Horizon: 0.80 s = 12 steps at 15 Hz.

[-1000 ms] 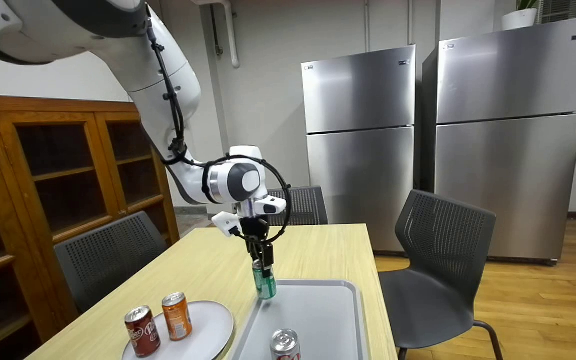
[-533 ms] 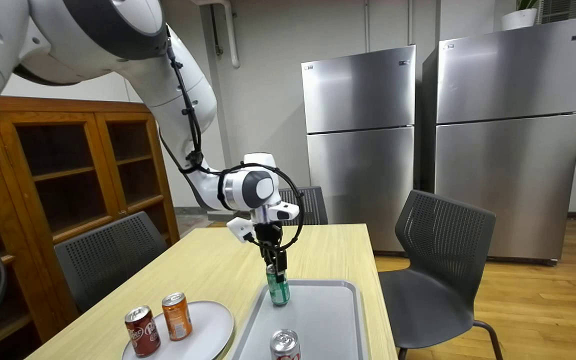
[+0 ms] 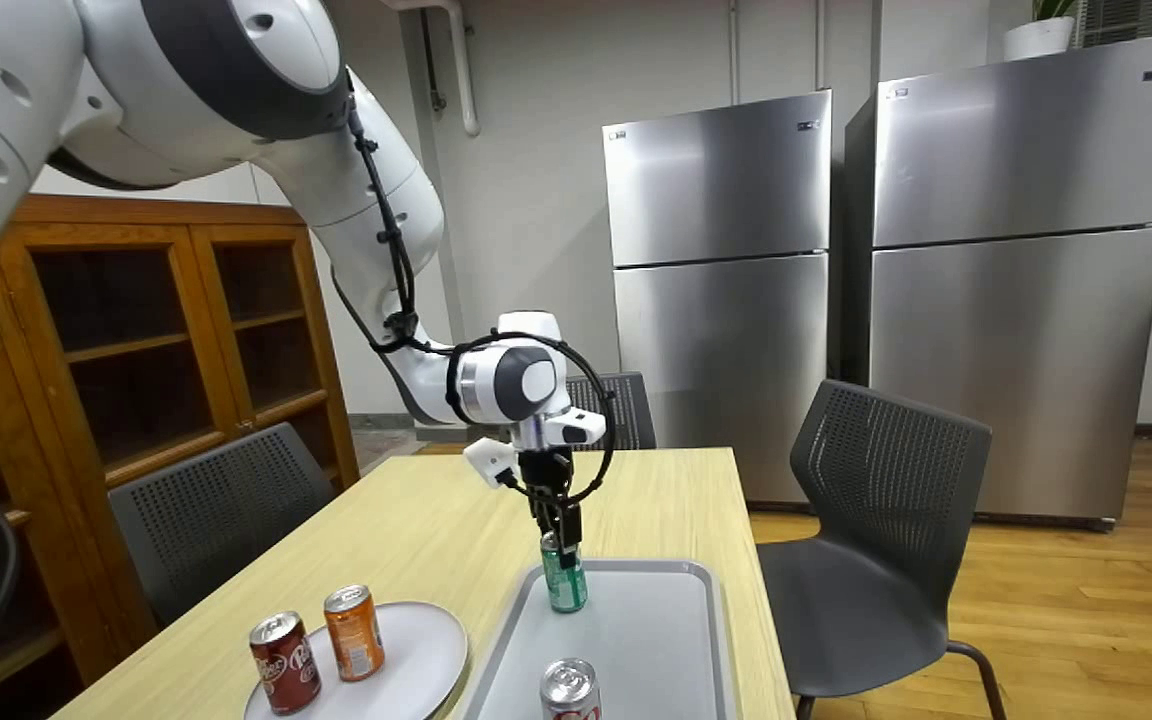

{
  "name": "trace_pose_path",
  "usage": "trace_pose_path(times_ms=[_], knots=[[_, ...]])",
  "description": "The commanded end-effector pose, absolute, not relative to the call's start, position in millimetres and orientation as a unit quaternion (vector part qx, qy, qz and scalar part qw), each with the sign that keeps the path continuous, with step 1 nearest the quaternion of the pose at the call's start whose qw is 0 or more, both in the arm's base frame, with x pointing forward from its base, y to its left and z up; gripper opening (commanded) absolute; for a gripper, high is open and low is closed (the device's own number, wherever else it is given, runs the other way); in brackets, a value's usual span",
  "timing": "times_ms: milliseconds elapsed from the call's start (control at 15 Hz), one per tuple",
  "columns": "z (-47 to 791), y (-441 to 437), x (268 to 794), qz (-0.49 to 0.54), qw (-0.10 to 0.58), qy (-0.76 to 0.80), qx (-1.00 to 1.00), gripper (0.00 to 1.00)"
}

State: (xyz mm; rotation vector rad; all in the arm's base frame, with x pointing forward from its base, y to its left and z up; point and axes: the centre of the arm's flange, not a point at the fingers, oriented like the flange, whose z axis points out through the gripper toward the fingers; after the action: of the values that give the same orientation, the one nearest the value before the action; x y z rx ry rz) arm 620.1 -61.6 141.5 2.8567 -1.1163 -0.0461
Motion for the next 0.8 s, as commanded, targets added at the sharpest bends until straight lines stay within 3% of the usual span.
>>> trace_pose_path(times_ms=[0,67,733], knots=[[153.4,-62.5,626.5,-0.027,0.033,-0.369,0.928,0.96],[157.1,-61.6,625.5,-0.026,0.033,-0.367,0.929,1.00],[216.0,-56.5,606.4,0.006,0.022,-0.341,0.940,1.00]])
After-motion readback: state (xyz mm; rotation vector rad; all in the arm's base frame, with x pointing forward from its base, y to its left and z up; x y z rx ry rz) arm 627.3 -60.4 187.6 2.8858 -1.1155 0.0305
